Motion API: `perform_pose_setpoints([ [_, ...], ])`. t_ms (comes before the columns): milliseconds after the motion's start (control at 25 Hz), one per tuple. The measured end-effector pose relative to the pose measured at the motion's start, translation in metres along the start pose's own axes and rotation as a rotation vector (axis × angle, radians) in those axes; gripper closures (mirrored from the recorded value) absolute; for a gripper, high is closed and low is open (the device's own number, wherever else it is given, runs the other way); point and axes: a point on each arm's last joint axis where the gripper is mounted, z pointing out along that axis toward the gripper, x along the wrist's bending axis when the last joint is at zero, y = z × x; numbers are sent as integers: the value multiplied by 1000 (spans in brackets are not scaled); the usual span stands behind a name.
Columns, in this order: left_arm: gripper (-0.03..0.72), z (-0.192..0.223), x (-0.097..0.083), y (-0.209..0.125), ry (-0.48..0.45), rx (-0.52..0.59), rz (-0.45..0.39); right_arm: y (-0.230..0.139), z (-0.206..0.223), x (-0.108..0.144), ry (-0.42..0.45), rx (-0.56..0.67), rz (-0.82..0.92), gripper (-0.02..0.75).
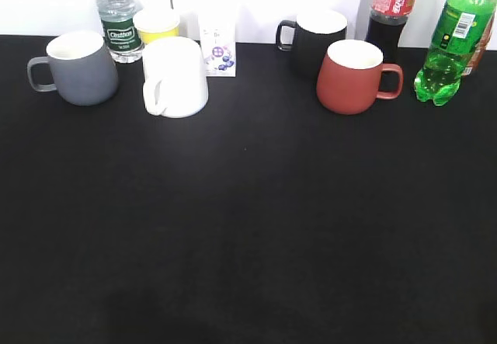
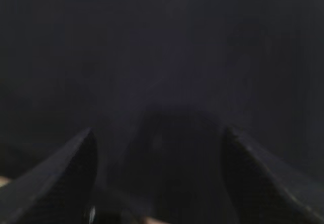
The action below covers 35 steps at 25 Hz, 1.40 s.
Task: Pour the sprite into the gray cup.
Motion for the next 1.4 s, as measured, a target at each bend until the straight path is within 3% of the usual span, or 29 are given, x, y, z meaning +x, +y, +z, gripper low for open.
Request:
perform_pose_setpoints([
  [120,171,10,-2,2,-23,-69,1,-1,3,0,5,-29,2,163],
  [320,183,10,-3,3,-26,-78,3,-1,3,0,8,-36,3,163],
  [560,294,9,-2,2,-19,-90,-7,-1,3,0,-8,-40,16,163],
  [720,354,-8,3,-11,153,-227,-164,-5,-4,-1,-263,-123,175,163],
  [800,379,-19,0,-22,243,-330,-228,-9,-10,2,-323,-181,201,163],
  [1040,445,-21,-1,-25,281,-351,-254,-10,-11,2,-327,-189,202,163],
  [1400,450,-21,-1,-25,281,-350,-253,-10,-11,2,-327,-189,202,164],
])
